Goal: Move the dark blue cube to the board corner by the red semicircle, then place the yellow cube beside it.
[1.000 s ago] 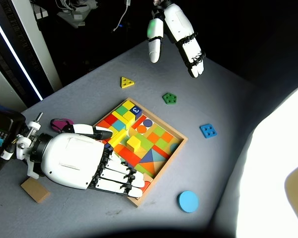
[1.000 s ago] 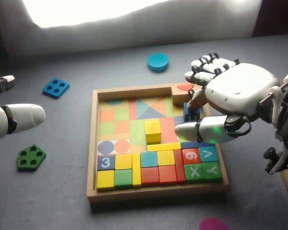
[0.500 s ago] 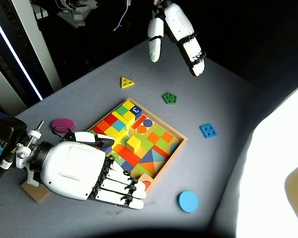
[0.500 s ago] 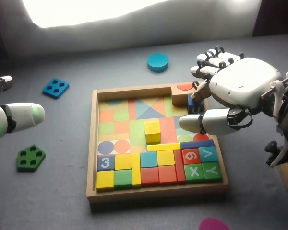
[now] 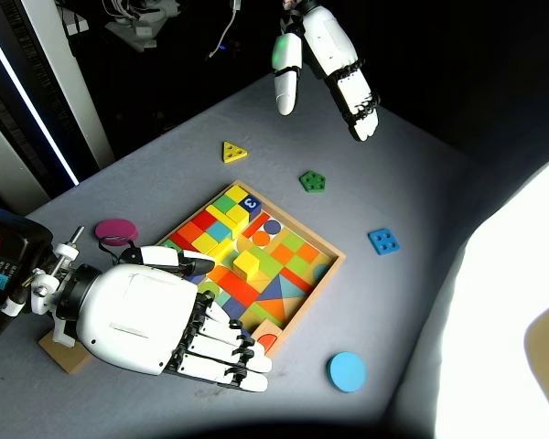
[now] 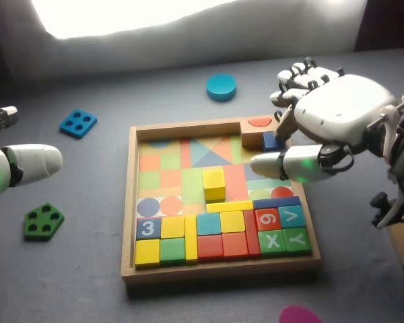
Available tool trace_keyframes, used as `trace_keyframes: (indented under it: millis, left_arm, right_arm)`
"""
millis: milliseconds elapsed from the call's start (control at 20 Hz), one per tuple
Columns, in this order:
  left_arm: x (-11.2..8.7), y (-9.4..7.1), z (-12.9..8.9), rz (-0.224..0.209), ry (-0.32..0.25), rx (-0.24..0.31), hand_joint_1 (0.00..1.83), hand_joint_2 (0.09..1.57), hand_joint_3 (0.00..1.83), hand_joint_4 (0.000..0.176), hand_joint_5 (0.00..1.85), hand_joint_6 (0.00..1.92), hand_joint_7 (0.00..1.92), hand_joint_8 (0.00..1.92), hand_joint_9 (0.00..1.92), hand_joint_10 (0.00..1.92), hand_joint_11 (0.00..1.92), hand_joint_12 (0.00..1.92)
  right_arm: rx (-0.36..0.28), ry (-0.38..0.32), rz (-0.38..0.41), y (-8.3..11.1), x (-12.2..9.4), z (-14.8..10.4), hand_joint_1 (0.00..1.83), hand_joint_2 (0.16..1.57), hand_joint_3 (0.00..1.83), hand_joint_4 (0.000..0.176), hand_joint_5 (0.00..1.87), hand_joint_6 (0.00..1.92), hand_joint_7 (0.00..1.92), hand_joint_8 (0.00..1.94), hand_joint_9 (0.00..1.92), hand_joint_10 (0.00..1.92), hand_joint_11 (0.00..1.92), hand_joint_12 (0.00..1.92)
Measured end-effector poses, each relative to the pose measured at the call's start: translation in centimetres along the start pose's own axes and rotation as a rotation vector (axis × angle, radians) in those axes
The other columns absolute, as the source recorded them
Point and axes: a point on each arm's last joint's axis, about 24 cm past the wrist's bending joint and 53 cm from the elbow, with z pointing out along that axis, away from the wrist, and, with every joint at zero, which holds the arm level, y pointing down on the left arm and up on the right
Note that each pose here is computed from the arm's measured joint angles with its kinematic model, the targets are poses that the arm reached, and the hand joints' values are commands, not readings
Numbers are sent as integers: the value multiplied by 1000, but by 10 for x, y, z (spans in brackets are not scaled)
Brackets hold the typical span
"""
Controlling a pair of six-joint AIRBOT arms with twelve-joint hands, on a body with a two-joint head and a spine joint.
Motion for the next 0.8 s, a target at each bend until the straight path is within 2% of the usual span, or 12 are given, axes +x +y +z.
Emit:
trace_keyframes:
  millis: [250, 400, 600, 650, 800]
  left_arm:
    - [1, 0, 0, -1, 1, 0, 0, 1081, 0, 0, 0, 0, 7, 2, 5, 1, 0, 150]
    - [1, 0, -1, -1, 1, 1, 0, 1085, 3, 0, 0, 0, 1, 0, 0, 0, 0, 111]
    - [1, 0, -1, -1, 1, 1, 0, 1089, 4, 0, 0, 0, 0, 0, 0, 0, 0, 106]
    - [1, 0, -1, 0, 1, 1, 0, 1086, 3, 0, 0, 0, 1, 0, 0, 0, 0, 108]
    - [1, -1, -1, -4, 2, 1, 0, 1093, 5, 0, 4, 2, 27, 6, 5, 2, 0, 179]
  right_arm:
    - [-17, -71, 48, 11, -31, -2, 0, 1067, 1, 7, 830, 5, 291, 8, 18, 3, 0, 0]
    - [-61, -49, 72, 35, -23, -7, 0, 1071, 2, 0, 829, 4, 290, 5, 28, 7, 0, 0]
    - [-115, -11, 121, 63, -12, -8, 0, 1068, 0, 0, 836, 6, 323, 16, 38, 10, 0, 0]
    - [-126, 2, 130, 69, -7, -8, 0, 1067, 0, 6, 831, 4, 318, 12, 30, 6, 0, 0]
    - [-164, 70, 137, 89, 17, -7, 0, 1066, 0, 0, 836, 5, 258, 0, 9, 0, 0, 0]
